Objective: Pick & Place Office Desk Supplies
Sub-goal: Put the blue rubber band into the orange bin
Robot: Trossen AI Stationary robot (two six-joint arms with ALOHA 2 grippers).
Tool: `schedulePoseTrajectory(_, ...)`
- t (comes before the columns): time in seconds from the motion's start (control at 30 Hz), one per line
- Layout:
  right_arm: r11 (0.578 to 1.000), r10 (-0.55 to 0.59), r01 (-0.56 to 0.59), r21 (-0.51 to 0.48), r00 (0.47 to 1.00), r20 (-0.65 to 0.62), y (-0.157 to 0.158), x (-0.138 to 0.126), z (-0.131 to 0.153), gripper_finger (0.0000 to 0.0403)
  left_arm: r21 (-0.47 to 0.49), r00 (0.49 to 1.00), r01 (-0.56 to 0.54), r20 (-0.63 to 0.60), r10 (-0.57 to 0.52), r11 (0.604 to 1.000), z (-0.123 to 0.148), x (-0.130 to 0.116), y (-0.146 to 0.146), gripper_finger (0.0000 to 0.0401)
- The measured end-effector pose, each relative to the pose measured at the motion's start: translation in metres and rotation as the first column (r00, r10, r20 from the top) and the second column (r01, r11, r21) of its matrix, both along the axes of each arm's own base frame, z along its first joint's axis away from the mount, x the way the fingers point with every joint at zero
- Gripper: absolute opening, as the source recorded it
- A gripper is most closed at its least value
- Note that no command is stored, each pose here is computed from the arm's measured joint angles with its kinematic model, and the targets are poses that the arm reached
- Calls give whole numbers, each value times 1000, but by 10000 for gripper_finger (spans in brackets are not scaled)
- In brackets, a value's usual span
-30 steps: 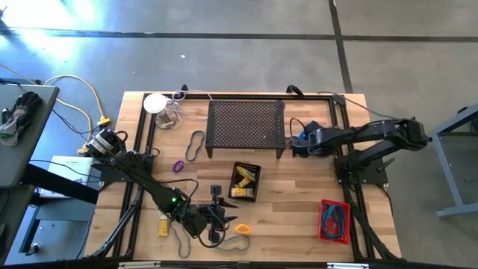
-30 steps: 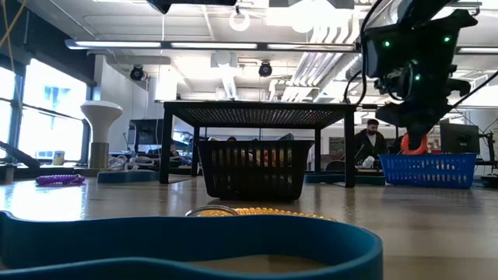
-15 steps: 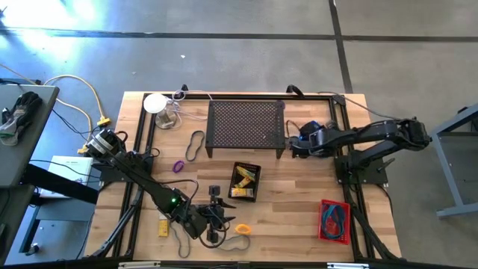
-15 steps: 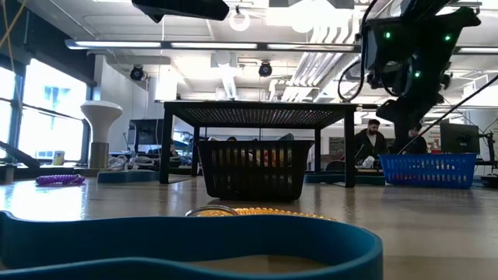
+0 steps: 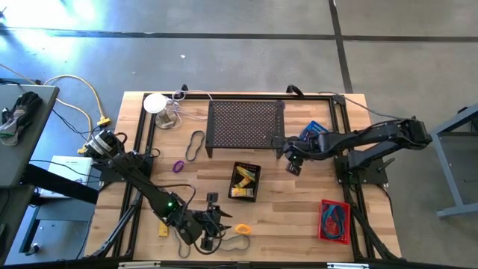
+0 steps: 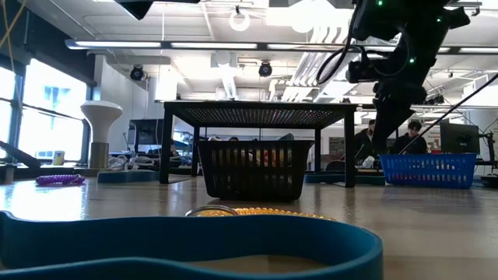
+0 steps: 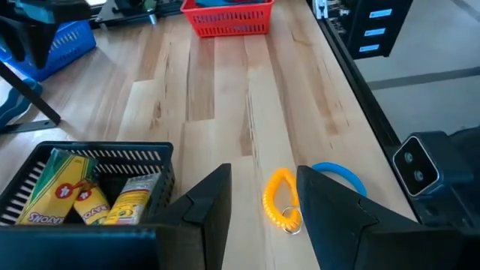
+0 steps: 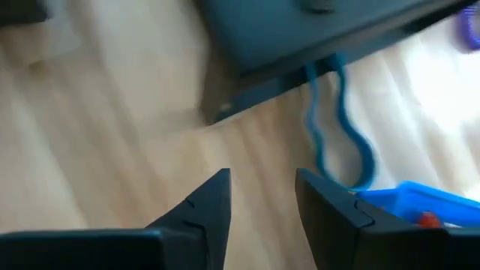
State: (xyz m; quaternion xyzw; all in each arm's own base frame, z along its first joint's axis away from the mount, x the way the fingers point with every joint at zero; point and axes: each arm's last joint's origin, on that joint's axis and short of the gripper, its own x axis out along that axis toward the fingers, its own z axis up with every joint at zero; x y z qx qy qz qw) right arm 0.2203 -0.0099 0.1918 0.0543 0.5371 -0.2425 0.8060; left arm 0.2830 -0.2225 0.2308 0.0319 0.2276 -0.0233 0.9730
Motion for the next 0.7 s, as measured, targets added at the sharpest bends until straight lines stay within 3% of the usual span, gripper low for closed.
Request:
schedulePoseTrajectory(0.3,998,-42,41,-42,999,-29,-26,-2,0,136,1,1000,-13,1,13,1000,0,2,3,144)
schedulePoseTrajectory(0.53,984,-164,165,62,986,-20,-63,-11,-1,136,-3,1000,-13,4,13,1000,0,3,3,144)
schedulePoseTrajectory(0.7,952,-296,289,101,953,67,-95,-17,2,136,-10,1000,-22,15,23,1000,1,5,5,144)
